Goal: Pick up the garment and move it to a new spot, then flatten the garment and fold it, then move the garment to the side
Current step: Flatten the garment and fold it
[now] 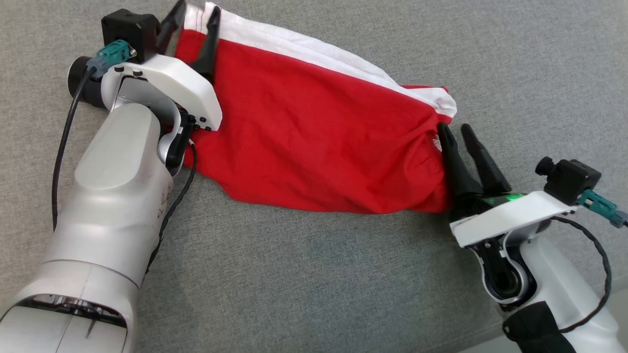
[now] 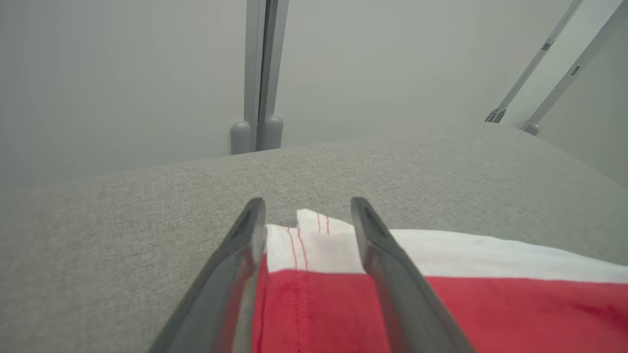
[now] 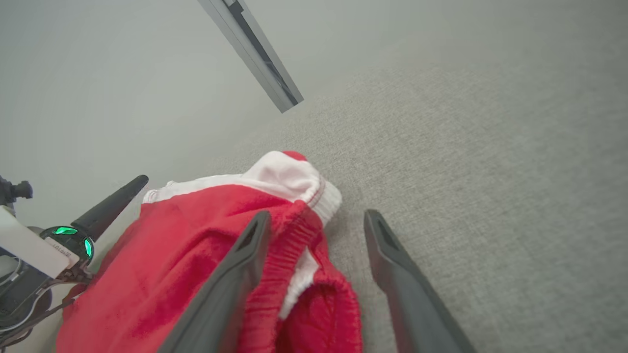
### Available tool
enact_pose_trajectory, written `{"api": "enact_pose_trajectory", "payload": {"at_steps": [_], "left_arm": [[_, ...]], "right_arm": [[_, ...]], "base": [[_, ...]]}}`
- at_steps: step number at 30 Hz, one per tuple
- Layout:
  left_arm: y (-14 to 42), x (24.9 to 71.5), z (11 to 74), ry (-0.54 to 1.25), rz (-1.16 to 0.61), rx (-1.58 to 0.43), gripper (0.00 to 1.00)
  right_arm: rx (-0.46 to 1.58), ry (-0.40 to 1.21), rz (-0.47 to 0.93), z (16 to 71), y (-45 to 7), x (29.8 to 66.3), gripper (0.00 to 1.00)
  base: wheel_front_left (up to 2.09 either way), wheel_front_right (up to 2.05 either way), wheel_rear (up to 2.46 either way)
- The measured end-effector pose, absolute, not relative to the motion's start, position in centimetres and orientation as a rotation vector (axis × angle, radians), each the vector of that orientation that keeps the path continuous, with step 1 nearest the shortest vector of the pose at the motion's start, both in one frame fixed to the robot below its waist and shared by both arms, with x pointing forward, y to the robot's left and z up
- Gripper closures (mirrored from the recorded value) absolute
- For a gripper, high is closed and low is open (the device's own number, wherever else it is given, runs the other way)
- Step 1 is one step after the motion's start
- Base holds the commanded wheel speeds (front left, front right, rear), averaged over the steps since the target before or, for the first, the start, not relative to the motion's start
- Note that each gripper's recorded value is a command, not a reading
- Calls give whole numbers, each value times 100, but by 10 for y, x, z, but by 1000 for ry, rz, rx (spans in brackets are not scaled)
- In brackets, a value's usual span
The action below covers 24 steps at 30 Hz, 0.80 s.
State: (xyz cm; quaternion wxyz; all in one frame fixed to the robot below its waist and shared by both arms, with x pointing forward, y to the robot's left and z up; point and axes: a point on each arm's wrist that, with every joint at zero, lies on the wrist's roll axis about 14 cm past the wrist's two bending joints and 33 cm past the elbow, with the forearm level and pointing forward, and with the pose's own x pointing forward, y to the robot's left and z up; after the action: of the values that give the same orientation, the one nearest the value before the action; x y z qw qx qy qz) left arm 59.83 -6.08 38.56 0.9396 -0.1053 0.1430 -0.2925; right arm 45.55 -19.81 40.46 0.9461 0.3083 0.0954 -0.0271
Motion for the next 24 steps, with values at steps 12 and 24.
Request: {"api": "enact_pose_trajectory", "payload": {"at_steps": [12,24], "left_arm": [[-17,590,428,112,-458,-216,0],[44,541,475,-57,-259,-160,0]], "right_arm": [[343,62,-3,449,-223,447,0],[133,-94,-67,500,-248,431,0]], "base": [[0,0,0],[0,0,0]]}}
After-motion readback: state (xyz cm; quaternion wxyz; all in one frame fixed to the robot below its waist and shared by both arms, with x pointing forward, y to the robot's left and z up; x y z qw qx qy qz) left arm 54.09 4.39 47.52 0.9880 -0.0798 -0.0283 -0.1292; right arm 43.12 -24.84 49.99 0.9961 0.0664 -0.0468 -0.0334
